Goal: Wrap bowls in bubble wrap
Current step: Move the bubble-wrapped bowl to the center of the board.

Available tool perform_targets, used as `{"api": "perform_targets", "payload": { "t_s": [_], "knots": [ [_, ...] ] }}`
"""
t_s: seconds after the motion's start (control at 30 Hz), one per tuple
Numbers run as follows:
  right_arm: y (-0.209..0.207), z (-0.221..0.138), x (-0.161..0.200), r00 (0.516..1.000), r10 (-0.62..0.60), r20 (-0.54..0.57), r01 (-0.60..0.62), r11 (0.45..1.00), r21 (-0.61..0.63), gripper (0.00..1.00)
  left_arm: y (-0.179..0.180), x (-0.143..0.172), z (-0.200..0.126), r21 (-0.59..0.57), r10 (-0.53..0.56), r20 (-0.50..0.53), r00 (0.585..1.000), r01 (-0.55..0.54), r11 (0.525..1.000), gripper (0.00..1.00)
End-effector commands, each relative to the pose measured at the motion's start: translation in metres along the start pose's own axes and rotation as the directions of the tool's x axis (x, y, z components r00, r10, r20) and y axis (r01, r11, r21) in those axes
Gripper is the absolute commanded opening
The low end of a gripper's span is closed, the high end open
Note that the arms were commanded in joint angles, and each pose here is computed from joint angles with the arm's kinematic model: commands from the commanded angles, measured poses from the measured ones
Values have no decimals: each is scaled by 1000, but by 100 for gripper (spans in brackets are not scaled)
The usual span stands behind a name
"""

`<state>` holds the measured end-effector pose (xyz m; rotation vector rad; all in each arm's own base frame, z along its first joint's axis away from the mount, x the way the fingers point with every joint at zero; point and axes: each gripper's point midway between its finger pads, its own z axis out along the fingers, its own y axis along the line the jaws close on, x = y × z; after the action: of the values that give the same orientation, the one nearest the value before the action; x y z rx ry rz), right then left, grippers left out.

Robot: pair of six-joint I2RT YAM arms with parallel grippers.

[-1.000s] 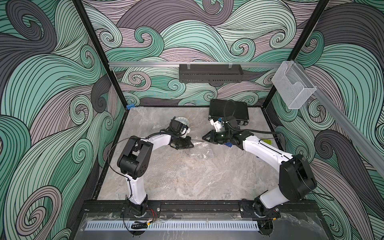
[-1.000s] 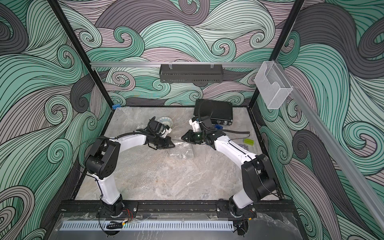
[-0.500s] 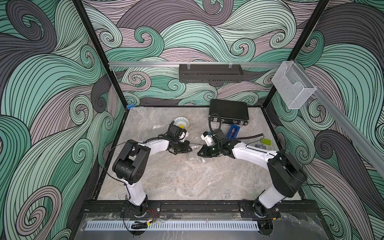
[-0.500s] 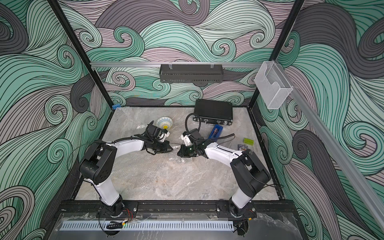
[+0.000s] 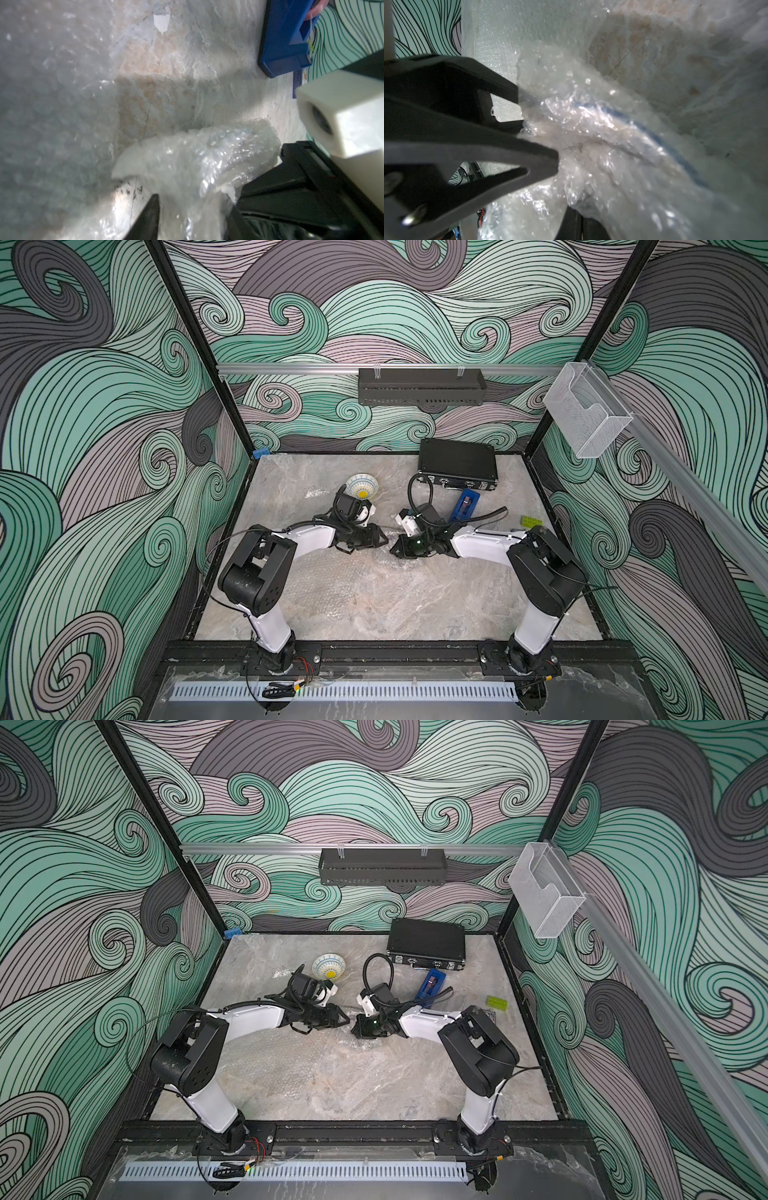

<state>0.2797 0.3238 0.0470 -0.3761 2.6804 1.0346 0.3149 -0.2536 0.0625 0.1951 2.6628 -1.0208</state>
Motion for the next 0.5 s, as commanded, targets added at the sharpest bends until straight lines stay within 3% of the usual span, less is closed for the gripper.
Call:
{"api": "perform_targets", "payload": {
  "t_s": [0.0, 0.1, 0.23, 0.37, 0.47],
  "knots": [
    [-17, 10, 8, 1000, 3, -16, -2, 998, 61, 8, -20, -8, -17, 48, 5, 55, 998, -8, 999, 65],
    [-16, 10, 8, 1000, 6, -16, -5, 999, 52, 8, -22, -4, -22, 54, 12, 60, 998, -16, 998, 73],
    [-13, 8, 8, 1000, 4, -17, -3, 999, 46, 8, -16, 6, -15, 53, 17, 14, 1000, -18, 998, 72],
    [-11, 7, 7, 1000, 1, -17, 0, 999, 40, 8, -8, 12, -1, 51, 5, -28, 1000, -4, 999, 59],
    [-10, 5, 7, 1000, 0, -16, 1, 999, 37, 8, 1, 11, 7, 21, -8, -50, 999, 9, 1000, 39]
  ]
}}
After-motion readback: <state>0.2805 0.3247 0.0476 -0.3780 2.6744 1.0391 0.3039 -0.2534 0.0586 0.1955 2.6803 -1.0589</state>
